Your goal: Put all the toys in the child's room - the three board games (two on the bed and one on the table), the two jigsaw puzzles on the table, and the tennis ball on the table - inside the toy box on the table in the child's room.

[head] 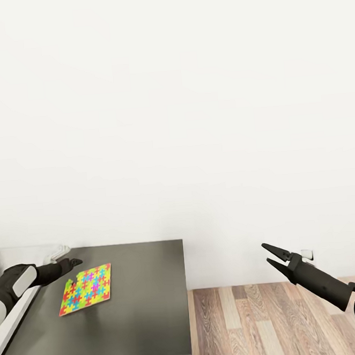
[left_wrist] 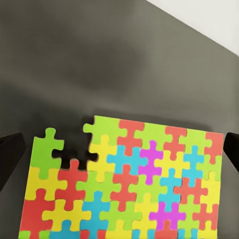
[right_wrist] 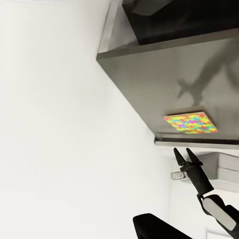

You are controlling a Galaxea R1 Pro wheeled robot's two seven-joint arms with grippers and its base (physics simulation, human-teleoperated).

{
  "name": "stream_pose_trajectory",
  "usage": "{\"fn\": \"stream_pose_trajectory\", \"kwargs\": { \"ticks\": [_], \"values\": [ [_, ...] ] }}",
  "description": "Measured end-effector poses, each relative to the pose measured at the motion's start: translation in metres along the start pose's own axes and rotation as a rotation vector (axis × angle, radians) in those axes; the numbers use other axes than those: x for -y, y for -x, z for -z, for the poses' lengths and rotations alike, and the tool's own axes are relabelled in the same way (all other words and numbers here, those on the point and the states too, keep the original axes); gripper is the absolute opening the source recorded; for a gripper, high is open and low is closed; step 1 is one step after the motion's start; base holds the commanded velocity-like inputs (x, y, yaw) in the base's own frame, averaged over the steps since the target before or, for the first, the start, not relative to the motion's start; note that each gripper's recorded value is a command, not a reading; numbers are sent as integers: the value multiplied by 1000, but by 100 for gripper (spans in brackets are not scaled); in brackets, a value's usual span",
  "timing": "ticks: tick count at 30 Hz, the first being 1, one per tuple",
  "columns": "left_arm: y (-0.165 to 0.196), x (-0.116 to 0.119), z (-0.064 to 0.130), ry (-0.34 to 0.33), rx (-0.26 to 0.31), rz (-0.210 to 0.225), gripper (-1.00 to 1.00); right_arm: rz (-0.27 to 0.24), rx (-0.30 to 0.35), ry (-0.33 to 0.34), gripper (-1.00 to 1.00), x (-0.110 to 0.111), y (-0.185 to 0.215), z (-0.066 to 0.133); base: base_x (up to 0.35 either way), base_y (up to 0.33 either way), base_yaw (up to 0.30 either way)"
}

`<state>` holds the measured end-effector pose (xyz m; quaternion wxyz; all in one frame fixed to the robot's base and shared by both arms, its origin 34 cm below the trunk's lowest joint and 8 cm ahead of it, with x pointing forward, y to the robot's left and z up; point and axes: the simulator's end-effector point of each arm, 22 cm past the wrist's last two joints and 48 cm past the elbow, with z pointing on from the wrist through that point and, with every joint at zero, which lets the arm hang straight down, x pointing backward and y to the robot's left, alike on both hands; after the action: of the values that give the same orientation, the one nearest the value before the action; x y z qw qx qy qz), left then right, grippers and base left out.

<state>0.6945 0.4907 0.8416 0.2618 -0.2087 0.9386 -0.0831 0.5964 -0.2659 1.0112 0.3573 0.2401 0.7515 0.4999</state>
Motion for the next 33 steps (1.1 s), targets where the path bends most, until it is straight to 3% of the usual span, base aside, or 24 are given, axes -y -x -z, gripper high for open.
{"fn": "stream_pose_trajectory", "kwargs": {
  "ticks": [12, 20, 33],
  "values": [
    [-7, -6, -7, 7, -15, 6, 100, -11, -8, -14, 100, 9, -2, -2, 0, 0, 0],
    [-4, -24, -4, 24, -16, 12, 100, -19, -12, -23, 100, 15, -4, -3, 0, 0, 0],
    [-14, -27, -13, 30, -39, 8, 100, -31, -21, -39, 100, 24, -7, -6, 0, 0, 0]
  ]
}}
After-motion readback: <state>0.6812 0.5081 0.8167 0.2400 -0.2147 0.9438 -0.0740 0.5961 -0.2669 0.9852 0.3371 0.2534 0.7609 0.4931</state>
